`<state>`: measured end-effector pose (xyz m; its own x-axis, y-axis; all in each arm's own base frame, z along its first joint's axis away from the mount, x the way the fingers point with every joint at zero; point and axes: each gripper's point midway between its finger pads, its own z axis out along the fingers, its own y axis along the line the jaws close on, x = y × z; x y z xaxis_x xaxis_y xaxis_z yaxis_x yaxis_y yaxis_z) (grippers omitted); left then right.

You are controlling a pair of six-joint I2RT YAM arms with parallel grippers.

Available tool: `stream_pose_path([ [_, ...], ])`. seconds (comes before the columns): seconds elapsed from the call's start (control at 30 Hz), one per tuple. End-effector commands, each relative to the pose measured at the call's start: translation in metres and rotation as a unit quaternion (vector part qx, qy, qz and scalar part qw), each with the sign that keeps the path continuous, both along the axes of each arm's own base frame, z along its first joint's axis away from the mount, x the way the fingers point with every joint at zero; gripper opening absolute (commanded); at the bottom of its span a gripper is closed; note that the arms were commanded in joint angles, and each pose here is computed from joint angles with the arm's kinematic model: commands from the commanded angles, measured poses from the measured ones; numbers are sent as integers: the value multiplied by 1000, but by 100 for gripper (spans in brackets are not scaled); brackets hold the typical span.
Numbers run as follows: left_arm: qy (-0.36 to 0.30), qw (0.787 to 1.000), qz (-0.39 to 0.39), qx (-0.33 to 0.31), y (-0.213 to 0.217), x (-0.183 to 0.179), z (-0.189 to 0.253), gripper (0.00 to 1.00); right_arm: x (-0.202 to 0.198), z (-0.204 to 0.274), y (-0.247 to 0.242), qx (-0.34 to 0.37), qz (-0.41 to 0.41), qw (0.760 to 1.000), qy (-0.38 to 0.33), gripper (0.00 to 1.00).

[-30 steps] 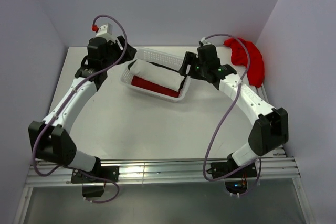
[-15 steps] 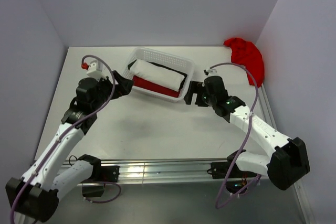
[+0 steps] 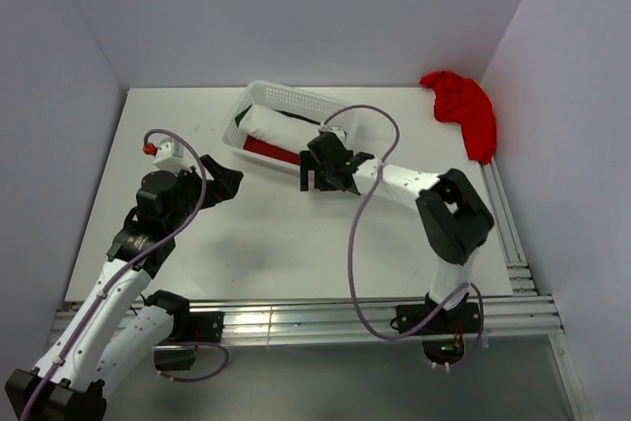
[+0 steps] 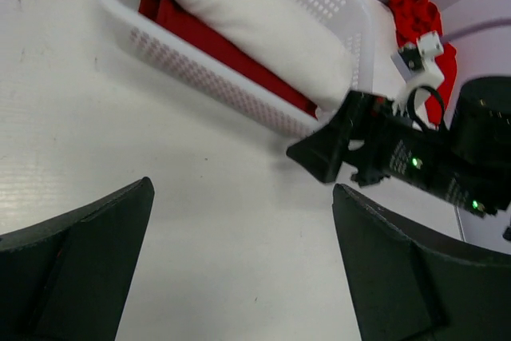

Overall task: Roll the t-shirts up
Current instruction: Place the rolled tshirt into the container

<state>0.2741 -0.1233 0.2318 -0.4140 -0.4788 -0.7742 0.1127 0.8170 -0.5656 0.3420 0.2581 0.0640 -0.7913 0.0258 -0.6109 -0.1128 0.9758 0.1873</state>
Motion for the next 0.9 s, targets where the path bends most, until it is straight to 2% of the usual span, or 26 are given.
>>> stream_pose_path([
  [0.0,-23,1000,16,10,8,0,16,99,59,26,13,9,-45,997,-58,99],
  [0.03,-24,999,22,12,10,1,15,100,77,42,19,26,-57,995,-72,99],
  [0.1,-24,999,26,13,12,2,15,99,90,29,17,16,-70,996,-48,99],
  [0.13,-24,999,30,16,13,3,14,99,104,47,23,32,-72,995,-59,99],
  [0.23,-24,999,28,13,12,3,14,99,107,53,11,28,-78,995,-63,100],
  [0.27,-24,999,28,13,12,3,14,100,105,78,12,51,-72,992,-88,100],
  [0.33,-25,999,25,12,11,1,13,99,83,75,3,50,-52,994,-84,100],
  [0.37,-25,999,21,10,10,0,13,99,73,104,-3,69,-46,990,-110,100],
  [0.4,-28,999,22,7,11,-2,14,99,66,112,-6,74,-39,989,-123,100],
  [0.43,-26,999,21,9,11,-4,11,99,50,98,-16,65,-30,991,-113,100],
  [0.47,-25,1000,16,9,10,-5,9,99,37,124,-20,85,-18,986,-139,100],
  [0.53,-21,1000,11,13,10,-11,3,98,15,116,-38,78,-13,986,-146,100],
  [0.57,-26,1000,11,13,12,-14,4,98,4,139,-45,94,-10,980,-176,100],
  [0.6,-23,1000,8,16,12,-17,0,98,-7,125,-55,83,-7,981,-177,100],
  [0.67,-35,999,10,8,13,-20,6,99,-23,144,-71,100,-16,971,-215,100],
  [0.7,-42,999,-3,4,9,-22,9,99,-31,127,-80,91,-20,972,-215,100],
  [0.77,-48,999,-10,3,8,-26,13,99,-44,135,-91,107,-28,964,-244,100],
  [0.8,-49,999,-11,4,8,-27,15,99,-50,120,-98,101,-32,965,-241,100],
  [0.87,-35,999,-16,25,11,-33,10,99,-60,125,-107,108,-39,959,-259,100],
])
